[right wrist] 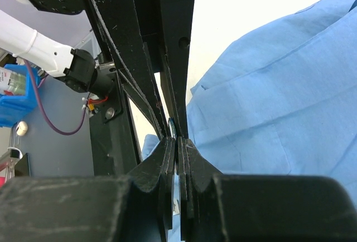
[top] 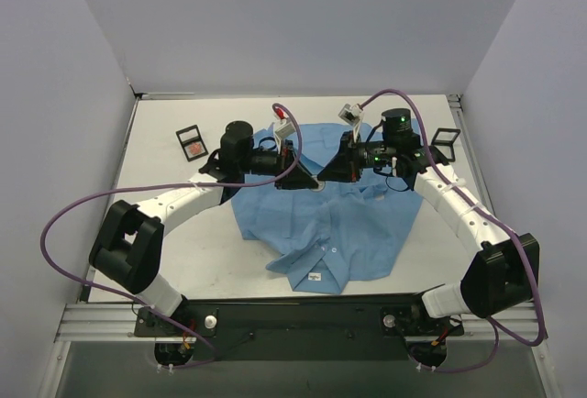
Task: Remove the brooch from the garment
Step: Close the brooch.
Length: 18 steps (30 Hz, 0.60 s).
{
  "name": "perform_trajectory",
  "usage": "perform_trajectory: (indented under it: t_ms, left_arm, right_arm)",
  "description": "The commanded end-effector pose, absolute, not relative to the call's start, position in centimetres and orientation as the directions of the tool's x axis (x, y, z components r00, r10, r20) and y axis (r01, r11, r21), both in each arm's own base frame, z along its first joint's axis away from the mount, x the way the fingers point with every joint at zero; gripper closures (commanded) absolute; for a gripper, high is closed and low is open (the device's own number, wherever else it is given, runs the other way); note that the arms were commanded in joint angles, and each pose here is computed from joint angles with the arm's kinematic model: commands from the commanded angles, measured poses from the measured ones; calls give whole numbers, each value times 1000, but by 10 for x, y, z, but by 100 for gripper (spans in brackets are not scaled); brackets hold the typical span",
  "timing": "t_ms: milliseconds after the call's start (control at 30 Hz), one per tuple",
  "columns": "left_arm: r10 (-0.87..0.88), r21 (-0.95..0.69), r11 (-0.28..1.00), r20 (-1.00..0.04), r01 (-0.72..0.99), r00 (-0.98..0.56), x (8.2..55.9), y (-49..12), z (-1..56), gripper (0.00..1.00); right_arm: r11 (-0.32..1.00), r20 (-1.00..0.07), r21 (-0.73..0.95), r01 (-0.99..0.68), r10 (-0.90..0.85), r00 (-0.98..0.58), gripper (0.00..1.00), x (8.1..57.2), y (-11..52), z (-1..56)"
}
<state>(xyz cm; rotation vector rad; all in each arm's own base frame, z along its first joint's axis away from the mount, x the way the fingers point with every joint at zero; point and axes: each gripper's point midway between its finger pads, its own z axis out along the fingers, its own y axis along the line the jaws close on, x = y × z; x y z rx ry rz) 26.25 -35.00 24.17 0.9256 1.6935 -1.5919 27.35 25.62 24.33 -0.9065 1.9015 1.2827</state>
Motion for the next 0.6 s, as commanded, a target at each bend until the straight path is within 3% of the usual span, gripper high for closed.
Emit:
perform_trajectory:
  t_ms: [0,333,467,567]
  left_arm:
    - [102,-489,46,-865,871,-492,266,-358,246,100]
    - [129,-431,-13,-895,902,-426,253,-358,254,99]
    - [90,-424,-50,-903,904,-419,252,-351,267,80]
    - [44,-422,-81,-906,903,-420,253,-343,281,73]
  right_arm:
    - [221,-850,459,-861,-173,-498,100,264,260,262]
    - [229,-846,460,-858,-179,-502,100,264,260,260]
    - [231,-847,457,-859,-180,-499,100,265,259,260]
    - [235,-845,459,-857,-183,-503,100,264,259,259]
